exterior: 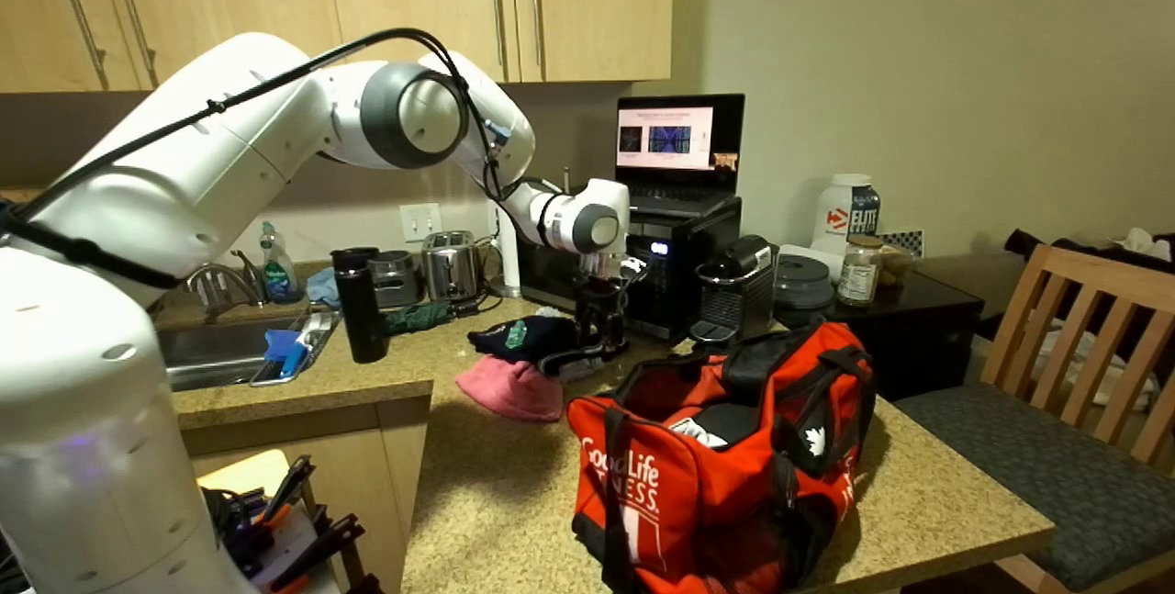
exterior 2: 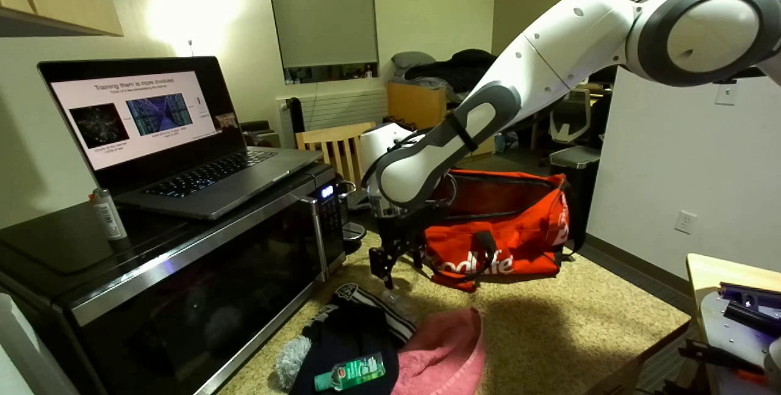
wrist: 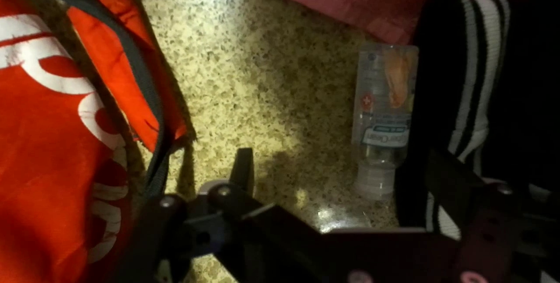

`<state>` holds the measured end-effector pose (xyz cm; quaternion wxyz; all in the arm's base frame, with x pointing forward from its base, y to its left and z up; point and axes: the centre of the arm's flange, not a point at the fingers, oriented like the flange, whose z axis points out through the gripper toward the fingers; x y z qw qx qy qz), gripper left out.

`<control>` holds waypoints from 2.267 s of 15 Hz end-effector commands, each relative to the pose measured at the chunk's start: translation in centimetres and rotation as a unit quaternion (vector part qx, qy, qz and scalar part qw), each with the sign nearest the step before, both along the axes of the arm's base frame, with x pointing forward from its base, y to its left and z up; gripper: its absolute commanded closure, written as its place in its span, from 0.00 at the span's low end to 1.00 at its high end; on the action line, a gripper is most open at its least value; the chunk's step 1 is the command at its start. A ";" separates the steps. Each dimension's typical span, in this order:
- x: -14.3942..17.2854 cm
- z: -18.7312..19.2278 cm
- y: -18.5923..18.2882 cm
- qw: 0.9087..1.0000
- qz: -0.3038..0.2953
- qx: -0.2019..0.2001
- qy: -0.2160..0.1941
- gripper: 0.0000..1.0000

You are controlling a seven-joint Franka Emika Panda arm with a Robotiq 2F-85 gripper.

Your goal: Put the bottle into the bag.

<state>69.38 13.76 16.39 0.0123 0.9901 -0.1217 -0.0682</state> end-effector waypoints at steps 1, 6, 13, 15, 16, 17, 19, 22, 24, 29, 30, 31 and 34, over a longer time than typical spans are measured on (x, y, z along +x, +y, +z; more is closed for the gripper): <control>0.6 -0.1 0.5 0.999 -0.021 0.022 0.010 0.00; 0.7 -0.9 1.2 0.999 -0.018 0.029 0.009 0.00; 0.5 -2.7 0.8 0.999 -0.015 0.026 0.015 0.00; 0.6 -3.0 0.7 0.999 -0.016 0.026 0.015 0.00; 0.6 -3.1 0.7 0.999 -0.016 0.026 0.015 0.00; 0.6 -3.2 0.8 0.999 -0.015 0.026 0.015 0.00; 0.7 -3.2 0.8 1.000 -0.014 0.023 0.014 0.00; 0.7 -3.3 0.5 1.000 -0.014 0.019 0.014 0.00; 0.7 -3.4 0.2 1.000 -0.015 0.017 0.014 0.00; 0.6 -3.6 -0.1 1.000 -0.017 0.015 0.016 0.00; 0.6 -3.6 -0.1 1.000 -0.016 0.014 0.016 0.00; 0.6 -3.7 -0.1 1.000 -0.017 0.014 0.016 0.00; 0.6 -3.7 -0.3 1.000 -0.020 0.011 0.017 0.00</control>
